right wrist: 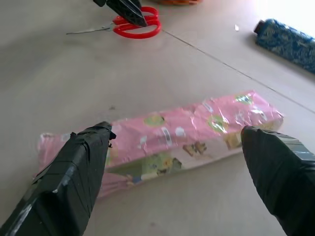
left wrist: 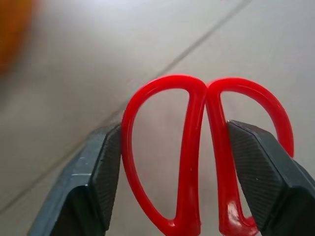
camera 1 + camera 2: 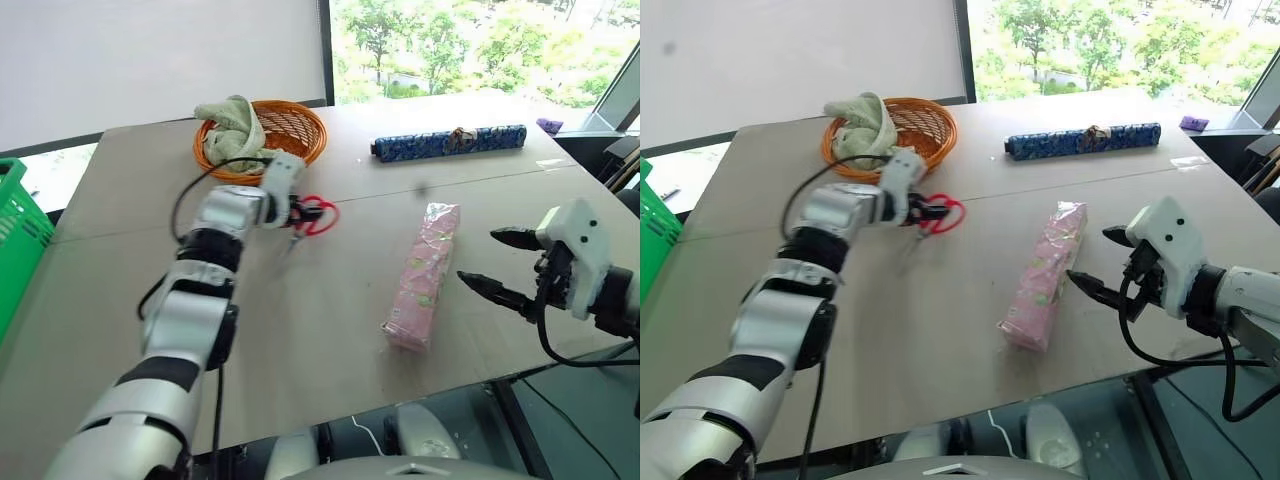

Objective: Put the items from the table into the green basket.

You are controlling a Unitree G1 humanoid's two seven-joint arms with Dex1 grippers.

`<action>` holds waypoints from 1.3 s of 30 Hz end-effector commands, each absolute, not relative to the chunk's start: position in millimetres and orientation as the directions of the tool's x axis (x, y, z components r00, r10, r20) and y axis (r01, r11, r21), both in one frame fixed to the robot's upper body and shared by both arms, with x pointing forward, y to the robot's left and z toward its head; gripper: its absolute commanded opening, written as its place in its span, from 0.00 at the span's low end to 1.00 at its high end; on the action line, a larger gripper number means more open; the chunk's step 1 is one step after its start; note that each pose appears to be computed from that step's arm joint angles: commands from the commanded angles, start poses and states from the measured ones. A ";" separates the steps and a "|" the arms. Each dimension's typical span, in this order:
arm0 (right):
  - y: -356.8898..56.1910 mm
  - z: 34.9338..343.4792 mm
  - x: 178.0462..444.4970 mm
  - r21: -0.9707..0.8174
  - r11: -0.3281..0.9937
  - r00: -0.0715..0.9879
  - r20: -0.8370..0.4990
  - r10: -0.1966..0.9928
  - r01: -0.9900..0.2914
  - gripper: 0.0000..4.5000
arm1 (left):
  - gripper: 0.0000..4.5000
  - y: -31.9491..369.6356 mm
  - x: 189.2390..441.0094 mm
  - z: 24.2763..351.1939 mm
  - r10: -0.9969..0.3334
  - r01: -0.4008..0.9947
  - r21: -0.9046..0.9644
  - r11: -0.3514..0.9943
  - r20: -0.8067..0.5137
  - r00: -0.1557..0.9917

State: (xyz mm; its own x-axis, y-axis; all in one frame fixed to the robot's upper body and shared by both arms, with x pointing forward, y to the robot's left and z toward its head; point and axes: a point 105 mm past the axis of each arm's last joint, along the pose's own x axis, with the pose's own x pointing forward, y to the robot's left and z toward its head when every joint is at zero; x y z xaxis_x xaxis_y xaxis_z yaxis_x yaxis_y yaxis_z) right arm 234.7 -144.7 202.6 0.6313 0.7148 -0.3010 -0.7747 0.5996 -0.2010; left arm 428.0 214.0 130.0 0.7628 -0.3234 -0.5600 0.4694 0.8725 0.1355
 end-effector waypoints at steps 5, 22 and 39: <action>-106.7 215.6 235.7 -0.224 0.464 0.509 -0.222 0.832 -0.857 1.00 | 0.62 283.9 430.2 152.1 -0.161 0.415 0.395 0.820 -0.537 0.828; -154.6 210.1 223.0 -0.226 0.570 0.612 -0.348 0.710 -0.790 1.00 | 1.00 115.9 368.3 185.2 -0.836 0.776 -0.364 0.515 -0.414 0.361; -194.7 204.7 184.3 -0.240 0.680 0.701 -0.449 0.555 -0.692 1.00 | 1.00 -32.4 323.2 118.5 -0.806 0.761 -0.439 0.477 -0.564 0.180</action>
State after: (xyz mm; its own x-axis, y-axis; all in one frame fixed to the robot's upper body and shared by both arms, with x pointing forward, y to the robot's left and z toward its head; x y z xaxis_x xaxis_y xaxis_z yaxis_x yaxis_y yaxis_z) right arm 185.6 -194.3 196.8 0.6703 0.5701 -0.4750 -0.7119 0.6749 -0.1945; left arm 322.0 -23.9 118.8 0.1801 -0.8046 -0.5658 0.7404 0.4896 -0.4605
